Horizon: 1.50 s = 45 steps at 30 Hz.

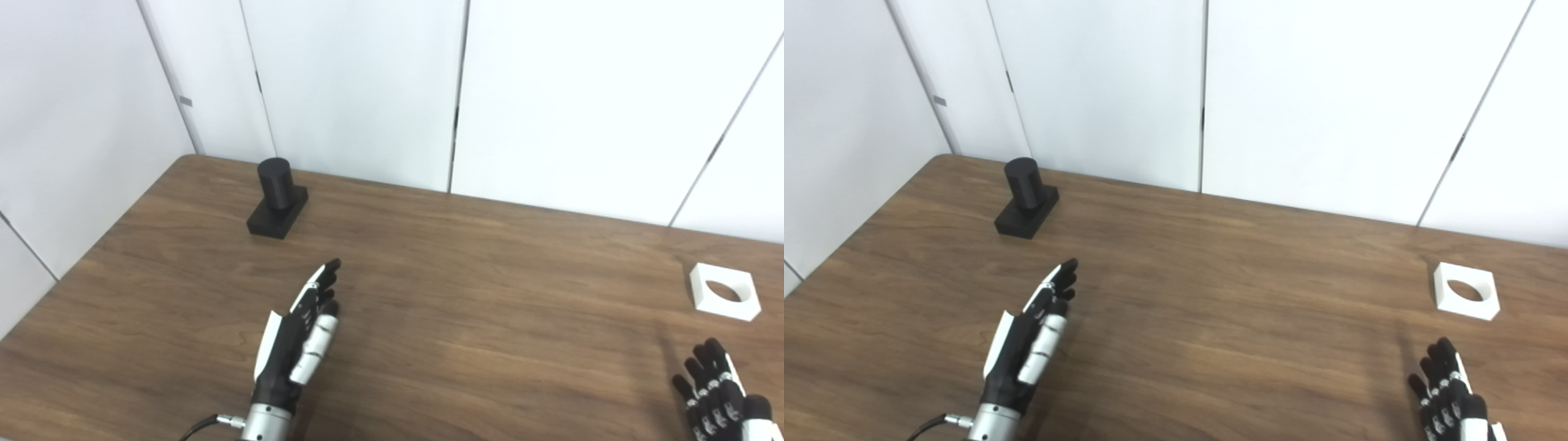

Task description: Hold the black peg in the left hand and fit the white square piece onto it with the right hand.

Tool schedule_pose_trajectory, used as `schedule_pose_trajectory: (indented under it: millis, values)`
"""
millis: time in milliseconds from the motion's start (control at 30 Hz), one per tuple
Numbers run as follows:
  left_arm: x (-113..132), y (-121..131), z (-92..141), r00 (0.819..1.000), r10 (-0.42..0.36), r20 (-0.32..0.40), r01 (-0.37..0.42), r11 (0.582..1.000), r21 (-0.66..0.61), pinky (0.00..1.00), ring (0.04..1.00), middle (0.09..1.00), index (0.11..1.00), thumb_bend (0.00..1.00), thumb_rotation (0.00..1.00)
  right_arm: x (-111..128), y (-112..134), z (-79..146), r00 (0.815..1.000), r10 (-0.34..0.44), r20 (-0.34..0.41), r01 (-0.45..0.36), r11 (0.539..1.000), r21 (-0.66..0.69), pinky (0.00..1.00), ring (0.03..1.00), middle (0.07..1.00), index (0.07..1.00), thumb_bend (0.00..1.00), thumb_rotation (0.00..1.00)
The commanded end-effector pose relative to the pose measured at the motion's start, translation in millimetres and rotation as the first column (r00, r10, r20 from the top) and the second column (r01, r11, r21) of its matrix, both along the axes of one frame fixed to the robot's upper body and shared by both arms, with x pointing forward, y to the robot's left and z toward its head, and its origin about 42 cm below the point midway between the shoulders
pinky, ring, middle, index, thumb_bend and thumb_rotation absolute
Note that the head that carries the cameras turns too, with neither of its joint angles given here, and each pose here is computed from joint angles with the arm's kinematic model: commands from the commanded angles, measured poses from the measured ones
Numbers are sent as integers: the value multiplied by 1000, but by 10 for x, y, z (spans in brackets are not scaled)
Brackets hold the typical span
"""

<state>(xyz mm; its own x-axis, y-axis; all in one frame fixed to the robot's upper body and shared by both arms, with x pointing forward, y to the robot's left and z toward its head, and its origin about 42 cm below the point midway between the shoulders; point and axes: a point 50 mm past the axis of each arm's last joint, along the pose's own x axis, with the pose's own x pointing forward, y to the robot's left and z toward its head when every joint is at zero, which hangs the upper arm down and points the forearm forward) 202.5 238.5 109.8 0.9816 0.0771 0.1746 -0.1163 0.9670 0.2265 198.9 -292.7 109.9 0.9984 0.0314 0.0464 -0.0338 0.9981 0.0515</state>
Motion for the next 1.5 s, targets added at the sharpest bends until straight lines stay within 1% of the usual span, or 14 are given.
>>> schedule_pose_trajectory:
  millis: [0, 33, 100, 200, 333, 400, 533, 667, 933, 1000, 1100, 1267, 1367, 1467]
  values:
    - [-128, -222, 65, 997, 73, 7, -73, 997, 10, 840, 916, 940, 924, 594, 272, -31, -57, 69, 1000, 2, 25, -2, 1000, -10, 1000, 1000, 1000, 1000, 647, 1000]
    - [-114, -204, 136, 994, 101, 30, -102, 993, 53, 843, 915, 933, 913, 635, 200, -32, -63, 67, 1000, 2, 25, -1, 1000, -8, 1000, 1000, 1000, 1000, 650, 1000]
    - [-72, -145, 276, 985, 164, 54, -170, 973, 157, 868, 912, 920, 898, 698, 190, -30, -78, 58, 1000, -1, 25, 1, 1000, -11, 1000, 1000, 1000, 1000, 662, 1000]
    - [-12, -9, 508, 969, 240, 64, -248, 918, 309, 928, 947, 945, 903, 748, 330, -24, -92, 48, 1000, -3, 20, 4, 1000, -5, 1000, 1000, 1000, 1000, 709, 1000]
    - [87, 161, 687, 952, 294, 88, -304, 858, 415, 921, 957, 952, 913, 796, 430, -20, -94, 40, 1000, 1, 22, -1, 1000, -4, 1000, 1000, 1000, 1000, 739, 1000]
    - [157, 265, 753, 946, 308, 98, -317, 825, 468, 925, 977, 964, 926, 812, 475, -18, -90, 36, 1000, 0, 24, 0, 1000, -6, 1000, 1000, 1000, 1000, 752, 1000]
    - [299, 457, 851, 925, 366, 103, -350, 712, 609, 931, 999, 994, 923, 859, 640, -15, -77, 26, 1000, -3, 23, 3, 1000, 4, 1000, 1000, 1000, 1000, 772, 1000]
    - [446, 629, 925, 897, 426, 114, -390, 646, 656, 931, 1000, 1000, 896, 902, 705, -15, -60, 22, 1000, -7, 20, 7, 1000, 1, 1000, 1000, 1000, 1000, 798, 1000]
    - [777, 907, 940, 853, 512, 98, -421, 565, 710, 961, 1000, 997, 879, 923, 758, -30, -36, 31, 1000, -2, 23, 3, 1000, -6, 1000, 1000, 1000, 1000, 753, 1000]
    - [876, 979, 940, 841, 528, 113, -436, 541, 719, 954, 998, 981, 863, 898, 736, -35, -33, 31, 1000, -4, 21, 4, 1000, -4, 1000, 1000, 1000, 997, 748, 1000]
    - [1009, 1068, 924, 825, 552, 118, -455, 528, 717, 956, 1000, 978, 859, 871, 715, -43, -27, 33, 1000, 0, 20, 0, 1000, -4, 1000, 1000, 1000, 999, 755, 1000]
    - [1247, 1199, 900, 798, 591, 118, -472, 490, 733, 933, 993, 970, 857, 868, 703, -53, -18, 40, 1000, 7, 16, -7, 1000, -8, 1000, 1000, 1000, 999, 759, 1000]
    - [1390, 1249, 872, 789, 605, 107, -465, 475, 747, 946, 993, 970, 856, 874, 717, -60, -10, 37, 1000, 9, 13, -9, 1000, -1, 1000, 1000, 1000, 1000, 756, 1000]
    - [1528, 1288, 838, 783, 614, 102, -463, 467, 753, 953, 987, 963, 848, 861, 687, -66, 7, 46, 1000, 7, 10, -6, 1000, -5, 1000, 1000, 1000, 1000, 763, 1000]
